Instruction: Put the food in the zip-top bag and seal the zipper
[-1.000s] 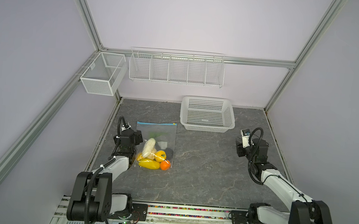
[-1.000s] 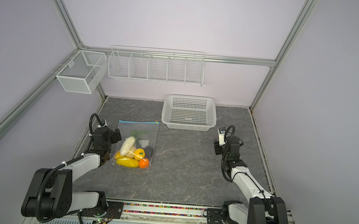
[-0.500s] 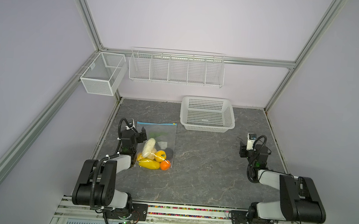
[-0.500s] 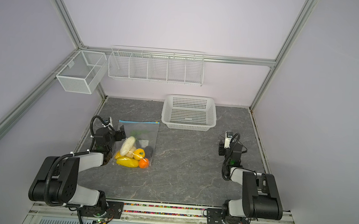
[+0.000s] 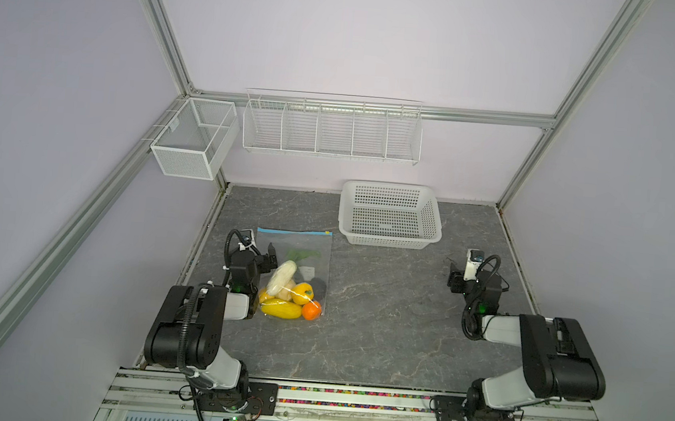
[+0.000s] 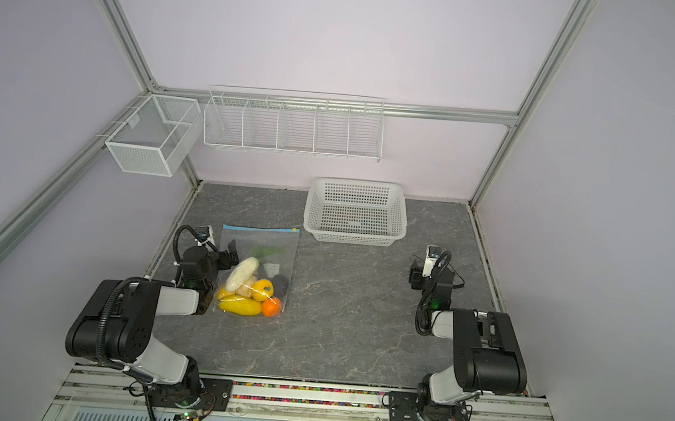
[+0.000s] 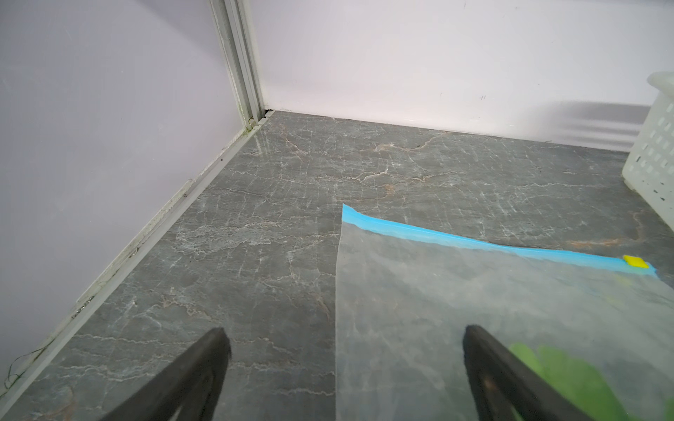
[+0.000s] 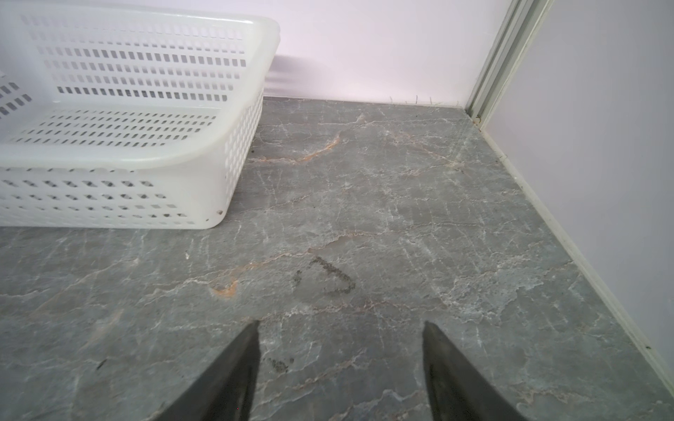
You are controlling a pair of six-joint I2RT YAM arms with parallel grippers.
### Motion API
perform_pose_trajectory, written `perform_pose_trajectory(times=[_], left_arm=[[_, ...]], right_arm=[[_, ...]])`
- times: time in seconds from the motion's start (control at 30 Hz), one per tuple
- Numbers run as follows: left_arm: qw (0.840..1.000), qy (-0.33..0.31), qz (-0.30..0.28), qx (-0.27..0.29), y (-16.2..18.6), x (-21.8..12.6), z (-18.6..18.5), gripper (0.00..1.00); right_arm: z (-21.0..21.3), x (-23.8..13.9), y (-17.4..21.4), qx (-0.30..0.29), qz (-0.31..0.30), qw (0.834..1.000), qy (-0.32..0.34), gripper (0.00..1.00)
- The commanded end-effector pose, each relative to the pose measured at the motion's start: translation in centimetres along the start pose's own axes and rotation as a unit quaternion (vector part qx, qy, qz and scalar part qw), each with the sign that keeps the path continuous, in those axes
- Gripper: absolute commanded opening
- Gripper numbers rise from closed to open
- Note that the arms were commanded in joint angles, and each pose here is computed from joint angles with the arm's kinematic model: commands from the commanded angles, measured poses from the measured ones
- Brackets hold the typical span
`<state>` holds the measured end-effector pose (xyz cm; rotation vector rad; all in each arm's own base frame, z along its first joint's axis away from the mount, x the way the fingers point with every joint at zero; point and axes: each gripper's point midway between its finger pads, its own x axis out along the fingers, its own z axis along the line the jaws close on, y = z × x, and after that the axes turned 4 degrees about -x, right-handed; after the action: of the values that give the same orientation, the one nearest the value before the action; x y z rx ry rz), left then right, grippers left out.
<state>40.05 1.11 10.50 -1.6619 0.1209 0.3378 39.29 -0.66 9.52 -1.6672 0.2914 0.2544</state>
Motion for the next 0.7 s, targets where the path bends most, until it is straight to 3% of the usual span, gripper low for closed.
perform_pose_trajectory(times=[0.0,0.07,0.67], left_arm=[[1.000,-0.005,-0.019,-0.001,-1.17,0.19,0.19,0.99],[1.000,-0.005,-0.020,-0.001,-1.25,0.19,0.20,0.99],[1.000,-0.008,-0.019,-0.002,-1.26,0.25,0.31,0.99]], right_arm=[[-0.35,0.35,0.21,0.008,0.009,1.000,0.010,0.93],[-0.35,0.36,0.22,0.008,0.010,1.000,0.011,0.88],[-0.26,0.29,0.18,0.004,0.009,1.000,0.014,0.88]])
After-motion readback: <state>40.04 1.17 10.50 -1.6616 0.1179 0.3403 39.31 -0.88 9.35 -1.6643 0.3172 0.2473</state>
